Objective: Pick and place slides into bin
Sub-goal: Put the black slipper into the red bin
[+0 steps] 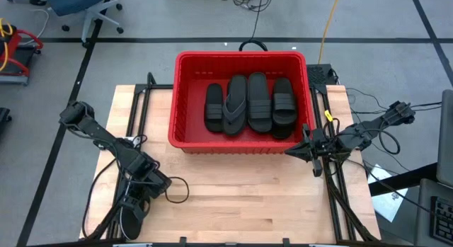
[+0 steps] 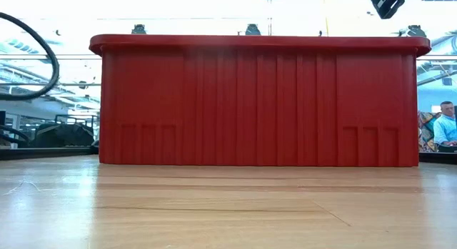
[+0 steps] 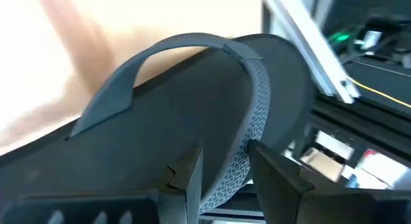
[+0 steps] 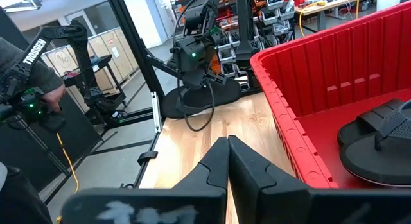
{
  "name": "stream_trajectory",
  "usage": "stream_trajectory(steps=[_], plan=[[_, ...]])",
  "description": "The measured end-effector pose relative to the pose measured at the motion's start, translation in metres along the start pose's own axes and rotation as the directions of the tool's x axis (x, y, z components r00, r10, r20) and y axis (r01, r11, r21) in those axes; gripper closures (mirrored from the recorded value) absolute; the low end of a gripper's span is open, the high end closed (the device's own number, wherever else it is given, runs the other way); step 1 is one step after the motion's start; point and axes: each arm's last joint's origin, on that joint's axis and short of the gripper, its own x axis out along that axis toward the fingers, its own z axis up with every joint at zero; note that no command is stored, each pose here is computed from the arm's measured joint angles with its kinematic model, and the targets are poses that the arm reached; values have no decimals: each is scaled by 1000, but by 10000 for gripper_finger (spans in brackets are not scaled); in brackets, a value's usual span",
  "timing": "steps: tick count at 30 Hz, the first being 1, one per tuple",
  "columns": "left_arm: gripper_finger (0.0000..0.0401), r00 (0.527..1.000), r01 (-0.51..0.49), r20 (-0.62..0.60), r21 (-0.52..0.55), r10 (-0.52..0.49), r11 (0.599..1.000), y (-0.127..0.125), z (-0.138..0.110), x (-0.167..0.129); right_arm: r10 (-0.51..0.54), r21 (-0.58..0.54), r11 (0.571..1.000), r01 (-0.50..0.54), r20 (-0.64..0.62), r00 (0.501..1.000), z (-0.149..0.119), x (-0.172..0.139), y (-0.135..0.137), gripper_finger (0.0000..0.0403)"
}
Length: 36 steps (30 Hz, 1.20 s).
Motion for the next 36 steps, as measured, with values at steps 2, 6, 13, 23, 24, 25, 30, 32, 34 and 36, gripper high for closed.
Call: stream_trajectory(steps=[2,6,13,23,24,25,30,32,34,36], plan=[[293,1000,26,-7,14,-25,1000,-2,0,1,0,0,1000,0,0,1000,0,0,0,403],[364,995,88,-51,52,-86,995,-6,-2,3,0,0,1000,0,0,1000,0,0,0,403],[398,997,77,-29,32,-76,996,-12,-3,-1,-1,-10,1000,1,-5,1000,0,0,0,403],[400,967,-98,253,277,26,956,-71,10,-59,-4,-62,998,3,-10,1000,-1,0,0,403],[400,963,-112,266,275,37,955,-78,8,-67,-3,-66,998,3,-11,1000,-1,0,0,403],[401,961,-128,274,272,50,954,-86,6,-75,-3,-69,998,3,-10,1000,-1,0,0,403],[401,952,-273,207,256,224,927,-113,-11,-119,-9,-100,995,6,-22,1000,-2,0,-1,403],[401,933,-332,246,305,263,893,-121,-4,-136,-12,-103,995,9,-30,999,-3,0,-1,403],[401,901,-373,352,329,254,867,-126,1,-154,-15,-101,995,11,-36,999,-4,0,-1,403],[401,852,-450,425,292,307,844,-127,7,-175,-13,-100,995,10,-35,999,-4,0,-1,403]])
